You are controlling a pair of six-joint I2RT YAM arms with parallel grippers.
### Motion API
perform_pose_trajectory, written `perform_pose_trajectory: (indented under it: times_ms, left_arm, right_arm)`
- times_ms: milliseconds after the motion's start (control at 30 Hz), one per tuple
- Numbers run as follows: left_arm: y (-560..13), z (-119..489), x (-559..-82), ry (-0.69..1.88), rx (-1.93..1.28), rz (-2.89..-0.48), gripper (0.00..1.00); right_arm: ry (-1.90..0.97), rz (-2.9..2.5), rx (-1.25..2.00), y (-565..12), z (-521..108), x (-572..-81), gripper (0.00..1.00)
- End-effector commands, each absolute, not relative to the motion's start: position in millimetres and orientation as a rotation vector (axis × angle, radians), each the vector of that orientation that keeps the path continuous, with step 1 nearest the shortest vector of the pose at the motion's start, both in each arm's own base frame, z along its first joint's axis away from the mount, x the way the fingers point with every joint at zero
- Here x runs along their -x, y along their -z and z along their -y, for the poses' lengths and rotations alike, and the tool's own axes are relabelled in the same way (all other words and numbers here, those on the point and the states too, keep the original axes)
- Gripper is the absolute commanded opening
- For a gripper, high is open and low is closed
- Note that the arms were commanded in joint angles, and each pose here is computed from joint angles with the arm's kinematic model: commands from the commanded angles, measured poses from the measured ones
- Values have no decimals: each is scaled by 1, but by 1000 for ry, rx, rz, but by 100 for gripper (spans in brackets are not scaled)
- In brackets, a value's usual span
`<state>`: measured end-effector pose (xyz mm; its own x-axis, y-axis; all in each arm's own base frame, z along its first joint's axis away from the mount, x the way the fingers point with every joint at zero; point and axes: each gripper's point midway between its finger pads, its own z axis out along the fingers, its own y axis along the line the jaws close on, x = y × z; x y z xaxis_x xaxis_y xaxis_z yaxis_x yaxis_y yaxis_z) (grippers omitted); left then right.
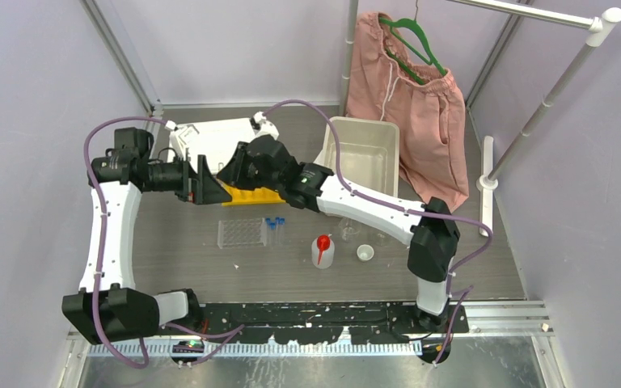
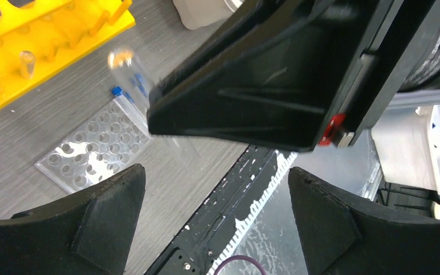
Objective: Organize the chemistry lab equipment
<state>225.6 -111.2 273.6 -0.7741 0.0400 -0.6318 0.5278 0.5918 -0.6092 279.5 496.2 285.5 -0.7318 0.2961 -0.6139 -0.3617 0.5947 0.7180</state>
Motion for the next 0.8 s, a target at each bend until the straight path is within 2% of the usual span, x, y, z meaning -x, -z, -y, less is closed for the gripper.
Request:
perform_pose_trajectory:
  times_ms: [0, 267, 567, 767]
  left_arm:
    - [-279, 109, -235, 1071, -460, -2216, 91]
    - [-273, 104, -243, 1047, -435, -2260, 66]
    - [-276, 104, -244, 1030, -441, -2247, 30]
    - [-275, 103, -245, 1030, -432, -2259, 24]
  right_arm:
    - [-1343, -1959, 9, -334, -514, -274, 1]
    - [-1371, -1937, -12, -337, -506, -269, 1]
    - [-1396, -1913, -32, -339, -506, -269, 1]
    - [-1452, -1891, -44, -345, -511, -266, 1]
